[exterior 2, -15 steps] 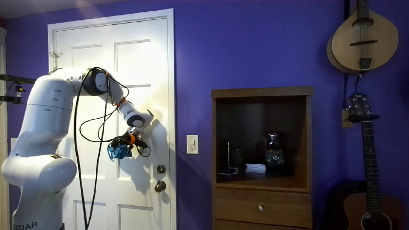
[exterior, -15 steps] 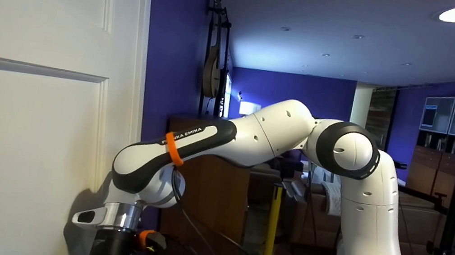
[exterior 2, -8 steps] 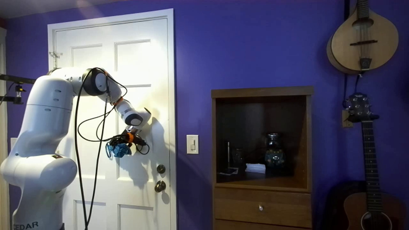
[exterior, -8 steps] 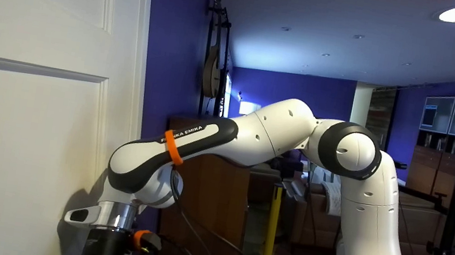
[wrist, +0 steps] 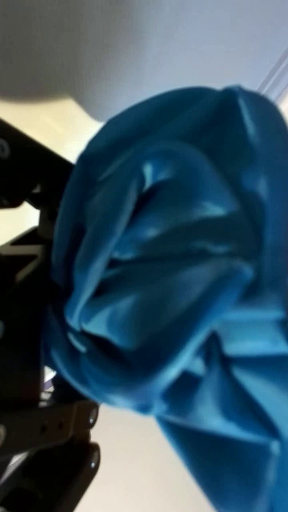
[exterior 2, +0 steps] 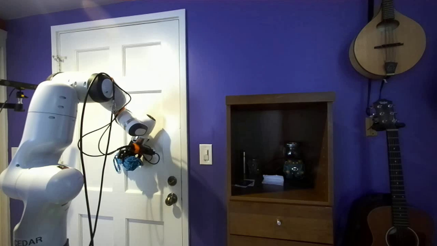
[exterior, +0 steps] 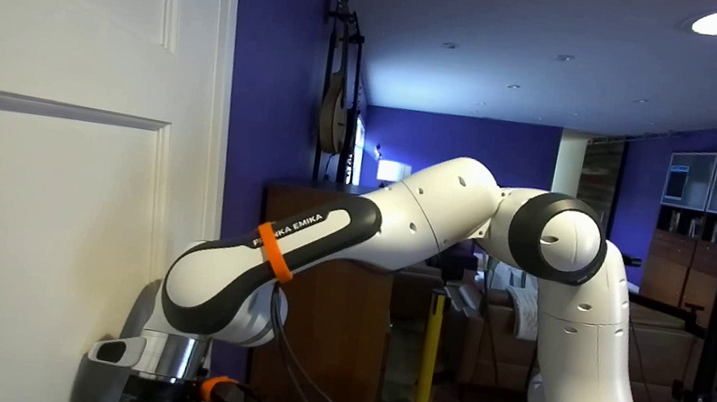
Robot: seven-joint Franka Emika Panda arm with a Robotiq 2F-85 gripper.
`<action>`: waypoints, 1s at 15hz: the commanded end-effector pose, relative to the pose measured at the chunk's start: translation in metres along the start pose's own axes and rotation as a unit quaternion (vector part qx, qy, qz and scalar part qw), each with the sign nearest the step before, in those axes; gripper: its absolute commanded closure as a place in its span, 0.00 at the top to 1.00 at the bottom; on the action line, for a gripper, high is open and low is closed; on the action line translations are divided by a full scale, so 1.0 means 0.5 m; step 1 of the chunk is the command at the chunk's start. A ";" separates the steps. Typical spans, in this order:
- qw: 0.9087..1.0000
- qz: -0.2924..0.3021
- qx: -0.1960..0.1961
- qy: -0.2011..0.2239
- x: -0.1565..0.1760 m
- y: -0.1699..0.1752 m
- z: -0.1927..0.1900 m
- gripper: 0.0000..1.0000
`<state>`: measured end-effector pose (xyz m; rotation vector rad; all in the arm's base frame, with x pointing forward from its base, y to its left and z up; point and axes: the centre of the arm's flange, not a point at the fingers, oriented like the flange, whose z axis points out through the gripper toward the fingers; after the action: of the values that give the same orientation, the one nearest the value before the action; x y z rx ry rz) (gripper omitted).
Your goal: Pick up the blue umbrella and hang it on the bottom hook on the door
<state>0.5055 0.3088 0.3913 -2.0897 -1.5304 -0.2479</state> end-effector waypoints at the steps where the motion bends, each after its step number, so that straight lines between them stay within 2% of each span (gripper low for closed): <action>1: 0.996 0.036 -0.074 0.017 0.023 -0.003 -0.027 0.09; 3: 0.995 0.037 -0.092 0.023 0.026 -0.008 -0.029 0.09; 12: 0.990 0.031 -0.129 0.046 0.027 -0.046 -0.058 0.09; 15: 0.980 0.064 -0.179 0.063 0.039 -0.041 -0.086 0.09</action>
<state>0.5004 0.3057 0.4230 -2.2934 -1.4218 -0.5433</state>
